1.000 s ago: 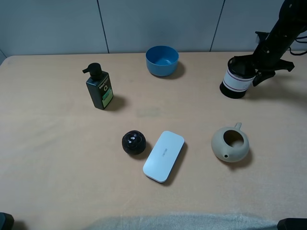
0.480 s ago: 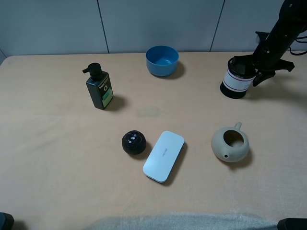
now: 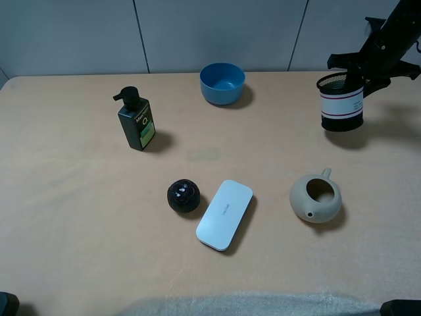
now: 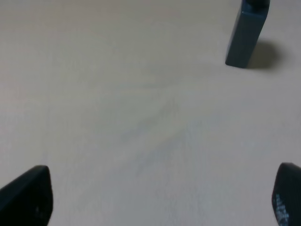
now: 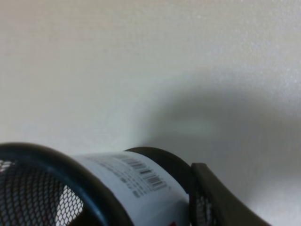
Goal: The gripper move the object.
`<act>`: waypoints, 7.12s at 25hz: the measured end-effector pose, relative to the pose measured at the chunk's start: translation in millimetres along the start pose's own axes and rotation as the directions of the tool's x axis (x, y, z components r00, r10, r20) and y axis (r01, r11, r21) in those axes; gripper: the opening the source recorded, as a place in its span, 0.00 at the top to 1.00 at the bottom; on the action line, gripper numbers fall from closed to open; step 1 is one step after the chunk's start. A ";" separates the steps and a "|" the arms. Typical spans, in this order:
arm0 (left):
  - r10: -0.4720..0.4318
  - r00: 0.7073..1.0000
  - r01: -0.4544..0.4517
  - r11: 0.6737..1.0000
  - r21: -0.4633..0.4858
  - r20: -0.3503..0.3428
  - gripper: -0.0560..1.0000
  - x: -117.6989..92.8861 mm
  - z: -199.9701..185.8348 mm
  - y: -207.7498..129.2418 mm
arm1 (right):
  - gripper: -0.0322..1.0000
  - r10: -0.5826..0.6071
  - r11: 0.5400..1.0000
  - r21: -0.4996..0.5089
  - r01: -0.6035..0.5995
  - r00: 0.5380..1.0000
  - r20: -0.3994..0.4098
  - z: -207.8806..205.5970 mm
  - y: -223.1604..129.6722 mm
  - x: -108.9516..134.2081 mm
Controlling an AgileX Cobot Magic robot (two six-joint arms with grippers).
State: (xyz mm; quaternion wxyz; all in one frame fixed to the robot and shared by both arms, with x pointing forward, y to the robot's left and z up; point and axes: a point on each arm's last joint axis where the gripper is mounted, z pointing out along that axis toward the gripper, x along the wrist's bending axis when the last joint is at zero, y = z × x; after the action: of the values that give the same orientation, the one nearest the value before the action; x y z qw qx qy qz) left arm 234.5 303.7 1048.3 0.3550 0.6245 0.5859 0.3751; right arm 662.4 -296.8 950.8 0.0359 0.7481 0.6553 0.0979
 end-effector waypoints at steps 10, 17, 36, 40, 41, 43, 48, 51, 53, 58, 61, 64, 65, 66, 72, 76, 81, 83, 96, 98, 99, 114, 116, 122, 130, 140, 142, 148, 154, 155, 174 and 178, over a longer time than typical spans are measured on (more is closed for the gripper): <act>0.000 1.000 0.000 1.000 0.000 0.000 0.06 0.0 0.0 0.0 | 0.76 -0.082 0.997 0.005 0.082 0.996 -0.018 -12.4 -8.7 34.6; 0.000 1.000 0.000 1.000 0.000 0.000 0.06 0.0 0.0 0.0 | 0.76 -0.143 0.990 -0.010 0.143 0.988 -0.052 -22.1 -17.2 66.5; 0.000 1.000 0.000 1.000 0.000 0.000 0.06 0.0 0.0 0.0 | 0.76 -0.244 0.970 -0.023 0.244 0.953 -0.181 -24.4 -45.0 143.0; 0.000 1.000 0.000 1.000 0.000 0.000 0.06 0.0 0.0 0.0 | 0.76 -0.267 0.964 -0.054 0.261 0.941 -0.209 -24.9 -50.5 160.1; 0.000 1.000 0.000 1.000 0.000 0.000 0.06 0.0 0.0 0.0 | 0.76 -0.271 0.963 -0.064 0.263 0.938 -0.216 -25.1 -51.4 163.7; 0.000 1.000 0.000 1.000 0.000 0.000 0.06 0.0 0.0 0.0 | 0.76 -0.281 0.960 -0.080 0.269 0.932 -0.231 -25.6 -54.3 172.2; 0.000 1.000 0.000 1.000 0.000 0.000 0.06 0.0 0.0 0.0 | 0.76 -0.299 0.953 -0.131 0.273 0.914 -0.275 -27.4 -61.2 193.6; 0.000 1.000 0.000 1.000 0.000 0.000 0.06 0.0 0.0 0.0 | 0.76 -0.320 0.945 -0.164 0.283 0.902 -0.291 -28.5 -65.9 206.0; 0.000 1.000 0.000 1.000 0.000 0.000 0.06 0.0 0.0 0.0 | 0.76 -0.337 0.938 -0.186 0.292 0.894 -0.296 -29.2 -69.0 213.5; 0.000 1.000 0.000 1.000 0.000 0.000 0.06 0.0 0.0 0.0 | 0.76 -0.364 0.926 -0.220 0.306 0.878 -0.310 -30.7 -75.7 227.4; 0.000 1.000 0.000 1.000 0.000 0.000 0.06 0.0 0.0 0.0 | 0.76 -0.379 0.920 -0.234 0.316 0.868 -0.319 -31.5 -78.7 233.2; 0.000 1.000 0.000 1.000 0.000 0.000 0.06 0.0 0.0 0.0 | 0.76 -0.382 0.919 -0.236 0.315 0.860 -0.338 -28.8 -79.6 236.3; 0.000 1.000 0.000 1.000 0.000 0.000 0.06 0.0 0.0 0.0 | 0.76 -0.379 0.921 -0.236 0.312 0.857 -0.348 -26.8 -79.5 237.5; 0.000 1.000 0.000 1.000 0.000 0.000 0.06 0.0 0.0 0.0 | 0.76 -0.389 0.917 -0.240 0.320 0.850 -0.354 -25.1 -79.5 238.5; 0.000 1.000 0.000 1.000 0.000 0.000 0.06 0.0 0.0 0.0 | 0.76 -0.402 0.914 -0.227 0.336 0.828 -0.392 -10.6 -80.9 243.4; 0.000 1.000 0.000 1.000 0.000 0.000 0.06 0.0 0.0 0.0 | 0.76 -0.417 0.908 -0.230 0.350 0.814 -0.406 -3.3 -81.2 245.6; 0.000 1.000 0.000 1.000 0.000 0.000 0.06 0.0 0.0 0.0 | 0.76 -0.434 0.901 -0.225 0.372 0.794 -0.426 9.9 -82.5 248.5; 0.000 1.000 0.000 1.000 0.000 0.000 0.06 0.0 0.0 0.0 | 0.76 -0.437 0.900 -0.218 0.378 0.788 -0.434 15.8 -83.3 249.4; 0.000 1.000 0.000 1.000 0.000 0.000 0.06 0.0 0.0 0.0 | 0.76 -0.516 0.856 -0.277 0.436 0.744 -0.424 31.0 -93.4 266.2; 0.000 1.000 0.000 1.000 0.000 0.000 0.06 0.0 0.0 0.0 | 0.76 -0.522 0.853 -0.268 0.448 0.741 -0.422 37.5 -96.2 268.0; 0.000 1.000 0.000 1.000 0.000 0.000 0.06 0.0 0.0 0.0 | 0.76 -0.524 0.852 -0.262 0.454 0.739 -0.423 41.7 -98.1 269.2; 0.000 1.000 0.000 1.000 0.000 0.000 0.06 0.0 0.0 0.0 | 0.76 -0.544 0.839 -0.260 0.479 0.726 -0.421 55.7 -101.5 271.3; 0.000 1.000 0.000 1.000 0.000 0.000 0.06 0.0 0.0 0.0 | 0.76 -0.544 0.839 -0.262 0.476 0.727 -0.420 55.7 -101.2 271.4; 0.000 1.000 0.000 1.000 0.000 0.000 0.06 0.0 0.0 0.0 | 0.76 -0.541 0.841 -0.265 0.472 0.727 -0.422 55.5 -101.2 272.0; 0.000 1.000 0.000 1.000 0.000 0.000 0.06 0.0 0.0 0.0 | 0.76 -0.568 0.823 -0.277 0.497 0.709 -0.418 54.8 -109.7 281.1; 0.000 1.000 0.000 1.000 0.000 0.000 0.06 0.0 0.0 0.0 | 0.63 -0.594 0.804 -0.294 0.517 0.702 -0.393 55.2 -109.7 281.4; 0.000 1.000 0.000 1.000 0.000 0.000 0.06 0.0 0.0 0.0 | 0.55 -0.602 0.798 -0.296 0.524 0.699 -0.386 55.5 -109.5 281.0; 0.000 1.000 0.000 1.000 0.000 0.000 0.06 0.0 0.0 0.0 | 0.36 -0.616 0.787 -0.299 0.539 0.694 -0.372 55.9 -109.3 280.2; 0.000 1.000 0.000 1.000 0.000 0.000 0.06 0.0 0.0 0.0 | 0.34 -0.616 0.788 -0.299 0.539 0.694 -0.372 55.9 -109.3 280.2; 0.000 1.000 0.000 1.000 0.000 0.000 0.06 0.0 0.0 0.0 | 0.34 -0.616 0.788 -0.299 0.539 0.694 -0.372 55.9 -109.3 280.2; 0.000 1.000 0.000 1.000 -0.001 0.000 0.06 0.0 0.0 0.1 | 0.33 -0.609 0.793 -0.297 0.531 0.699 -0.376 16.1 -94.9 262.6; 0.000 1.000 0.000 1.000 -0.001 0.000 0.06 0.0 0.0 0.1 | 0.33 -0.623 0.782 -0.298 0.548 0.694 -0.361 -4.4 -92.9 255.9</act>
State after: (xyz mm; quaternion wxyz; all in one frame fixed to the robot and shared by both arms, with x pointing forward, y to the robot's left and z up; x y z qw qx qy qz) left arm 234.5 303.7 1048.4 0.3553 0.6243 0.5857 0.3754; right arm 602.3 -31.5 963.7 -0.0213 0.4512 0.8394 0.3023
